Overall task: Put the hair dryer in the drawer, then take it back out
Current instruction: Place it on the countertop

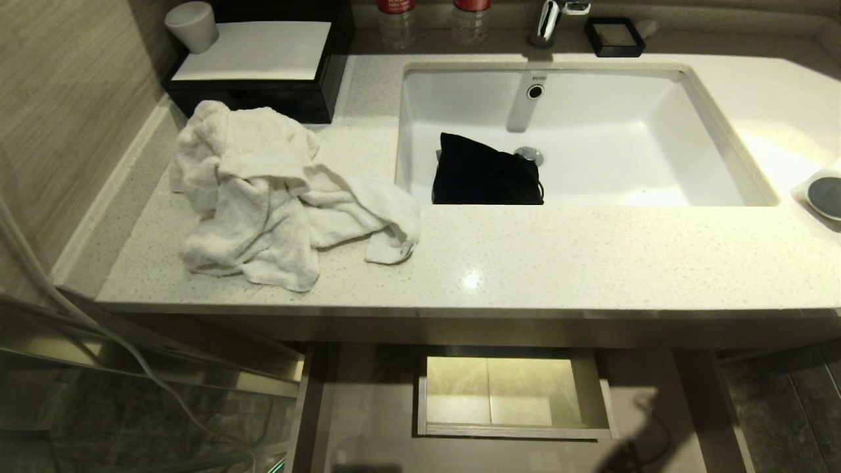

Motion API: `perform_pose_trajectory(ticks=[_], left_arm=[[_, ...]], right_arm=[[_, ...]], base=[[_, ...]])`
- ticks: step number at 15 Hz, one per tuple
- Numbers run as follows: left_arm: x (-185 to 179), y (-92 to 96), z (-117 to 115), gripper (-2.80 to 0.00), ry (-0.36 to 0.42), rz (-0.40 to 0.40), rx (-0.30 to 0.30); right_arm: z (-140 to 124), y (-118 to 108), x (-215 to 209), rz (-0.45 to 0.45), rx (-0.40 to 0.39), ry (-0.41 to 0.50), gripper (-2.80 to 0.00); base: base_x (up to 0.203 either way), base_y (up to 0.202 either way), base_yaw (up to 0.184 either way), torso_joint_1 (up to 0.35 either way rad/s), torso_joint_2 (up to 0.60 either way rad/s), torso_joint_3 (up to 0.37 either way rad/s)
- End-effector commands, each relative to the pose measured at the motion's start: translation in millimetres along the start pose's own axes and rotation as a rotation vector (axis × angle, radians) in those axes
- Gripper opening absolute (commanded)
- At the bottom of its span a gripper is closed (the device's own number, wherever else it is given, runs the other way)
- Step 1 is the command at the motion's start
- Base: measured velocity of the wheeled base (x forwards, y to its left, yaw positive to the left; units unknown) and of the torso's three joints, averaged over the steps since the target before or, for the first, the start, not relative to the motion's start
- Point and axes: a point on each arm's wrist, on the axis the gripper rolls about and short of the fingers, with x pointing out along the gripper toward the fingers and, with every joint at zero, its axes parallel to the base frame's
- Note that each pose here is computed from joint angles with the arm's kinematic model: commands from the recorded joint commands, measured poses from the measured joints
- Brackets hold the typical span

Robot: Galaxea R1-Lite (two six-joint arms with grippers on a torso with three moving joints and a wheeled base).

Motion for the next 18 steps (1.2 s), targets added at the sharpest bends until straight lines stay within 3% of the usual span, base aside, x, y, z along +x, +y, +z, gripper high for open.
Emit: perform_pose_trajectory(ticks=[1,10,18], left_arm=[[0.1,0.0,-0.2,-2.80,0.000,0.000,0.000],[0.1,0.0,-0.4,-2.80,0.001,0.000,0.000],[0.0,0.0,0.0,-2.80,0.000,0.000,0.000]], right_arm=[[-8.2,-5.4,17.3,0.043,0.018,0.009,-2.80],[0.1,-11.1,30.9,0.089,-0.003,-0.056,-2.80],[-2.6,-12.7,35.0,0.110,0.025,-0.044,-2.80]], base=[[0.000,0.000,0.000,0.000,0.00,0.000],[0.000,0.000,0.000,0.000,0.00,0.000],[0.000,0.000,0.000,0.000,0.00,0.000]])
